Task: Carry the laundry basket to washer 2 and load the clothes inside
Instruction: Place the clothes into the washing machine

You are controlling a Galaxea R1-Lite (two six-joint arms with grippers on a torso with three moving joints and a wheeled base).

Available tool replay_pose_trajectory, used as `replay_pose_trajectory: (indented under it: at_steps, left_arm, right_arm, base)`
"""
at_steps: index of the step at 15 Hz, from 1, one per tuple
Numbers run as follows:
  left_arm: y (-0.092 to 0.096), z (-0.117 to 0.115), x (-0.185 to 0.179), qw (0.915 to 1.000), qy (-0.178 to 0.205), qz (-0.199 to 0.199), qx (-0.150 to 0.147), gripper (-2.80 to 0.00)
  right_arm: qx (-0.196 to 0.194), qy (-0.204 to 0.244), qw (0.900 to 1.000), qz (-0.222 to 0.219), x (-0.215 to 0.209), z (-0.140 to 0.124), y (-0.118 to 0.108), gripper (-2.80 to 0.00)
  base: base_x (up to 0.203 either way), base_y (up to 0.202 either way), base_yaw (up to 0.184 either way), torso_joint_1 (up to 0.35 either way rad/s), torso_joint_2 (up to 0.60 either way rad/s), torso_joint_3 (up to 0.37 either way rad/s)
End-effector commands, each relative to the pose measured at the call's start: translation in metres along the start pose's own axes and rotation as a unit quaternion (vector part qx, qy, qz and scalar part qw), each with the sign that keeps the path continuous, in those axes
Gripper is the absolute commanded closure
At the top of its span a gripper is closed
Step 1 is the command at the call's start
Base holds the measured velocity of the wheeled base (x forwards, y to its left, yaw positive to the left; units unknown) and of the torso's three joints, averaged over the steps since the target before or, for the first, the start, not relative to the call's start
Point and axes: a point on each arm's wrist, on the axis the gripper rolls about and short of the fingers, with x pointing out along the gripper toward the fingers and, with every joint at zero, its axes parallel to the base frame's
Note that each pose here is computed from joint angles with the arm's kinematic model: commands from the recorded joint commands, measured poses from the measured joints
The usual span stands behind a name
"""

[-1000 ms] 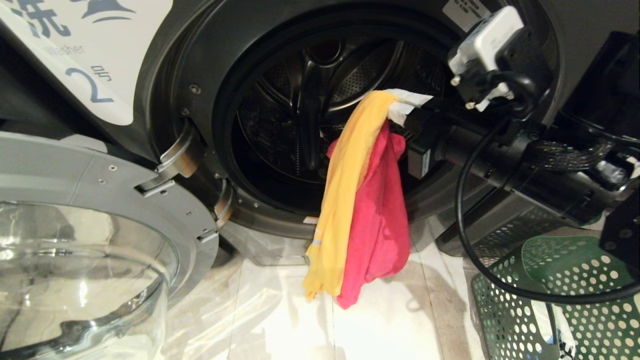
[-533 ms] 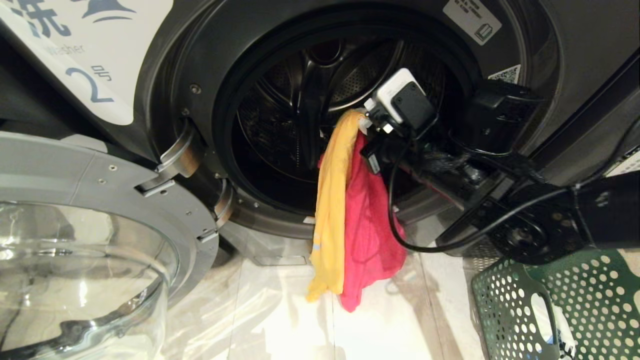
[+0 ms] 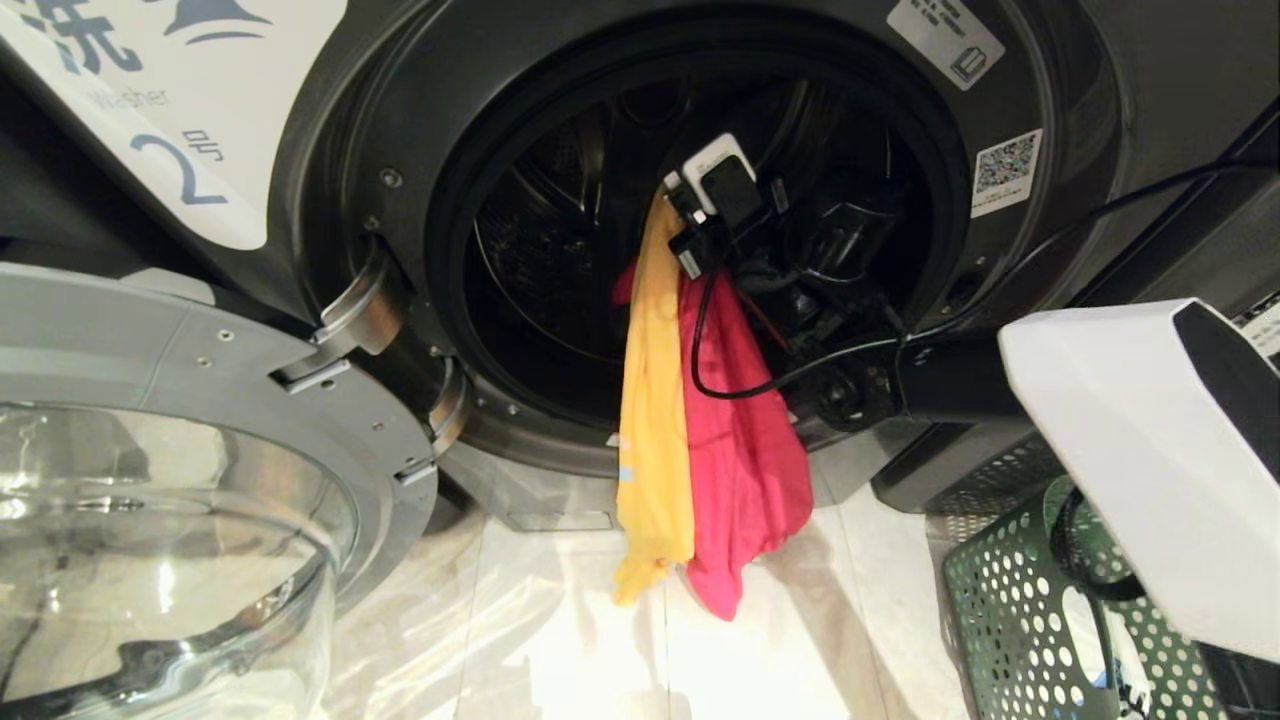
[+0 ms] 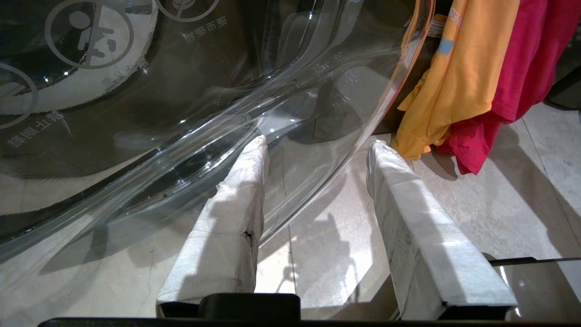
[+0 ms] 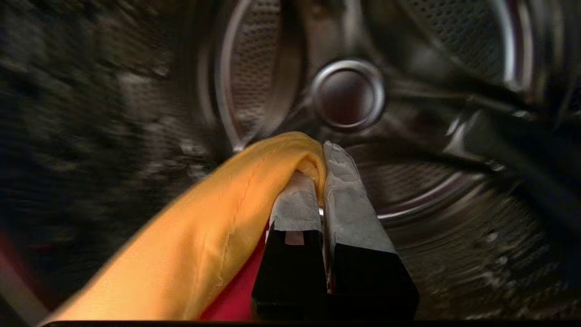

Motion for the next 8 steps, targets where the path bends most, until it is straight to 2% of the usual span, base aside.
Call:
replay_pose_trajectory:
  at_steps: [1,4,6,8]
  left_arm:
    - [0.0,0.0,0.0,1.0,0.0,0.0,0.0,0.0]
    - [0.0,0.0,0.0,1.0,0.0,0.0,0.0,0.0]
    - [0.0,0.0,0.0,1.0,0.0,0.0,0.0,0.0]
    - [0.0,0.0,0.0,1.0,0.0,0.0,0.0,0.0]
  right_arm:
    - [-0.019,0.009,1.0,-0.006,0.003,-0.034,0.012,0.0]
    - [-0.048,-0.061,0.996,-0.05,0.002,-0.025,0.001,0.0]
    - [-0.081,-0.116,0.989,-0.042,0.0,-0.026,0.001,0.0]
    - [-0.088,-0.145,0.985,-0.044,-0.002,-0.026,0.002,0.0]
  base:
    - [0.0,0.0,0.0,0.0,0.0,0.0]
    - [0.0,0.0,0.0,0.0,0.0,0.0]
    - [0.0,0.0,0.0,0.0,0.0,0.0]
    - [0.0,0.0,0.0,0.0,0.0,0.0]
